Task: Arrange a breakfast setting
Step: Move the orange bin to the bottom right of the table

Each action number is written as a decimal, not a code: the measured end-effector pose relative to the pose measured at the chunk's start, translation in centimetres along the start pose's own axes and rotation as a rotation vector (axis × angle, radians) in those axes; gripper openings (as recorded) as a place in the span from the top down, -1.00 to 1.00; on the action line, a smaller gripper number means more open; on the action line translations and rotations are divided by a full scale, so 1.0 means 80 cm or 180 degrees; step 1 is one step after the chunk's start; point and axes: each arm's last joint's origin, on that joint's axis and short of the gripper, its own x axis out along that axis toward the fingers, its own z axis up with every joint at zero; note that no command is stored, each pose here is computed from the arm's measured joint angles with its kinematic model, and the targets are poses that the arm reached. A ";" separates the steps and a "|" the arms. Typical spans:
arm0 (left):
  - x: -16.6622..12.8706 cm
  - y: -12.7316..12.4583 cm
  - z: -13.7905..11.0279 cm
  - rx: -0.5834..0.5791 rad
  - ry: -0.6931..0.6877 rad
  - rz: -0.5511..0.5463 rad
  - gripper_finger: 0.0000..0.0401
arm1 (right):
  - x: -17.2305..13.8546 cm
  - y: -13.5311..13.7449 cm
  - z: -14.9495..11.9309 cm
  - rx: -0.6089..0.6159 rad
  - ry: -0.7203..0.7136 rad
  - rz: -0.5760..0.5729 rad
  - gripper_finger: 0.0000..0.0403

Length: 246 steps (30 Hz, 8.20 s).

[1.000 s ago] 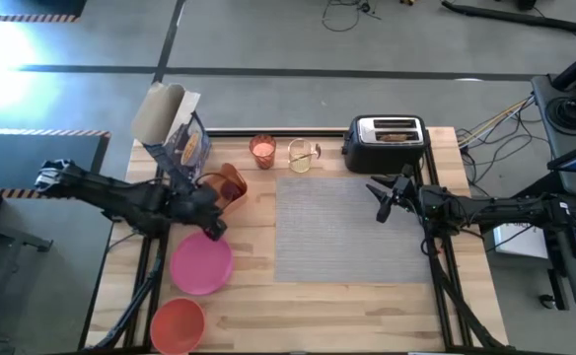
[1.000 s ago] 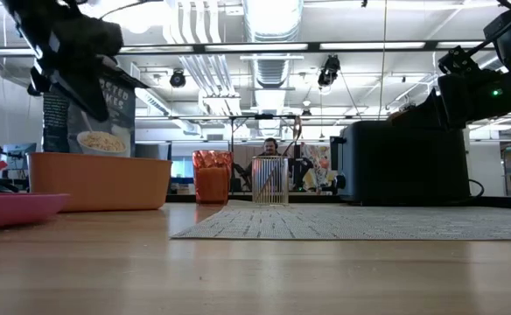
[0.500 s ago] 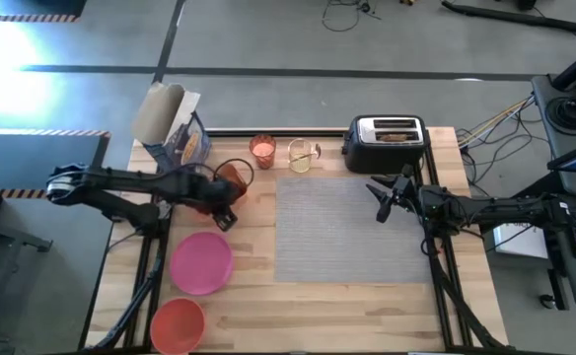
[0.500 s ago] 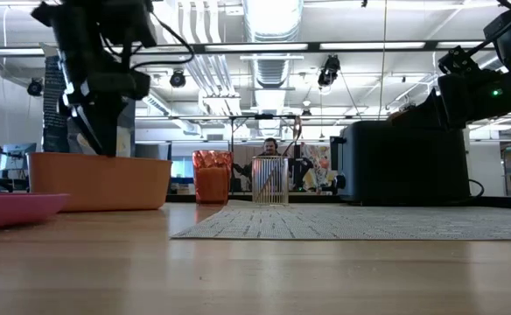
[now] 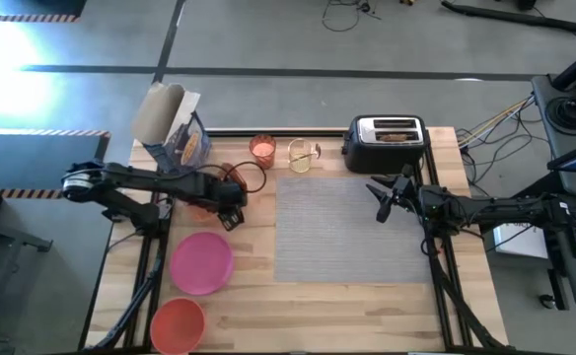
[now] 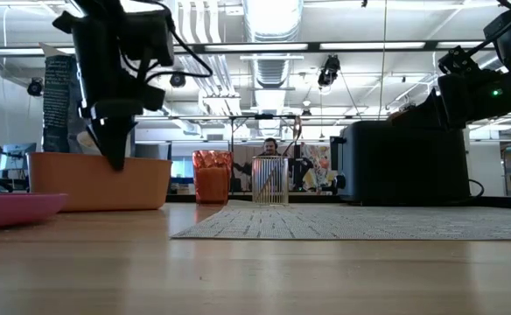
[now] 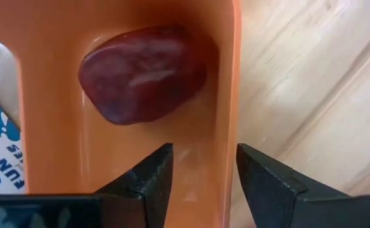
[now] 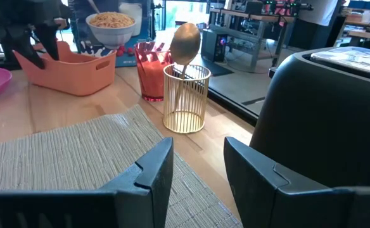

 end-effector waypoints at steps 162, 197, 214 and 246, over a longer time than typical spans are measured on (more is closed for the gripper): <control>-0.173 -0.235 0.030 0.1237 -0.0677 0.0637 0.29 | 0.126 0.140 0.103 -0.3084 0.2307 0.2454 0.25; -0.170 -0.226 0.029 0.1289 -0.1047 0.1027 0.29 | 0.019 0.179 0.155 -0.1441 0.3130 0.2322 0.96; -0.172 -0.225 0.031 0.1622 -0.1179 0.1250 0.29 | -0.109 0.273 0.105 -0.0510 0.3981 0.1777 0.96; -0.173 -0.226 0.031 0.1693 -0.1313 0.1367 0.29 | -0.235 0.397 0.069 -0.0479 0.4691 0.1854 0.95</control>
